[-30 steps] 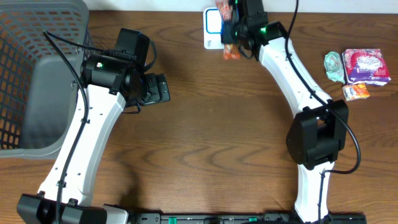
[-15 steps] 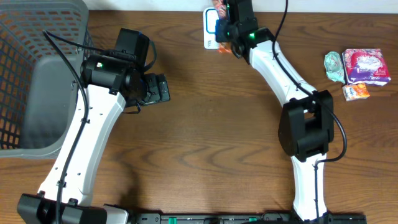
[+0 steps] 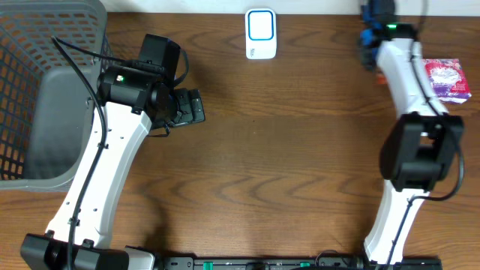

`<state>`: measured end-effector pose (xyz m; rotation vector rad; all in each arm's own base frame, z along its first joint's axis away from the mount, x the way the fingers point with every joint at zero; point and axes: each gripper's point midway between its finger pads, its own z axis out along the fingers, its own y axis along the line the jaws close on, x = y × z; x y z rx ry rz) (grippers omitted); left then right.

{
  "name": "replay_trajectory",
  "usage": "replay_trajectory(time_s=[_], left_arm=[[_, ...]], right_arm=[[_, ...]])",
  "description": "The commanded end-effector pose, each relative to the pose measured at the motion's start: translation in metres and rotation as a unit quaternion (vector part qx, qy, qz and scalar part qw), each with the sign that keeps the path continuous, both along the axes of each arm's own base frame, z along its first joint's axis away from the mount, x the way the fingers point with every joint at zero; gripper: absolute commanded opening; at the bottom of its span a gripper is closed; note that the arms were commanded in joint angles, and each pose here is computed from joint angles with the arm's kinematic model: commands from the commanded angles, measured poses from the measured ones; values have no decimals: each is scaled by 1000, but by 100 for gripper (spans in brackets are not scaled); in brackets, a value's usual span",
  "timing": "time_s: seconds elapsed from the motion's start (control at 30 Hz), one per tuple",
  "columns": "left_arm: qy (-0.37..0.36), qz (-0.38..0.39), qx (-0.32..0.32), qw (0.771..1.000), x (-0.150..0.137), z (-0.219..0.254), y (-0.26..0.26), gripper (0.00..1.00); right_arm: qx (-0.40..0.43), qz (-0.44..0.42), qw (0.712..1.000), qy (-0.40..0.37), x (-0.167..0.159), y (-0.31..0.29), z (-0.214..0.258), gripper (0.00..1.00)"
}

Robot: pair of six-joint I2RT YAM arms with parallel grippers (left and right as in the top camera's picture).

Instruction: Scan the item barcode

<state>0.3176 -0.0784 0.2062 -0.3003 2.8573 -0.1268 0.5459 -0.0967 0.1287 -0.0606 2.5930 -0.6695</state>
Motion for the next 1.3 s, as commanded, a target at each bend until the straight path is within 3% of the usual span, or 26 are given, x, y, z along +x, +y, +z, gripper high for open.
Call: replay_trajectory(time_s=[0.0, 0.1, 0.17, 0.2, 0.27, 0.33, 0.37, 0.5, 0.7, 0.83, 0.93, 1.1, 1.27], left_arm=[[6, -3, 7, 1000, -1, -4, 2, 98], [6, -4, 7, 1000, -1, -4, 2, 98], [6, -4, 7, 1000, -1, -4, 2, 98], [6, -4, 7, 1000, -1, -4, 2, 98], [6, -4, 7, 1000, -1, -4, 2, 98], [6, -4, 7, 1000, -1, -4, 2, 98], [6, -4, 7, 1000, -1, -4, 2, 98], [6, -4, 7, 1000, -1, -4, 2, 98], [6, -4, 7, 1000, -1, -4, 2, 98], [6, -4, 7, 1000, -1, -4, 2, 98], [6, -3, 7, 1000, -1, -4, 2, 98], [6, -3, 7, 1000, -1, -4, 2, 98], [6, -4, 7, 1000, -1, -4, 2, 98]], right_arm=[[8, -2, 1000, 5, -10, -37, 11, 1], [31, -18, 999, 7, -18, -59, 6, 2], [41, -44, 998, -2, -22, -74, 6, 11], [47, -60, 997, -8, -24, -80, 6, 20], [57, -89, 994, -17, -28, -90, 5, 63], [63, -105, 992, -18, -33, -94, 5, 77], [68, -114, 991, -21, -34, -94, 6, 95], [90, -156, 982, -58, -41, -90, 29, 96], [156, -148, 966, -141, -60, -57, 115, 93], [258, -111, 940, -192, -94, -12, 183, 90], [277, -112, 932, -204, -132, 4, 215, 87], [277, -103, 935, -198, -186, 25, 236, 86], [277, -105, 936, -192, -238, 35, 221, 86]])
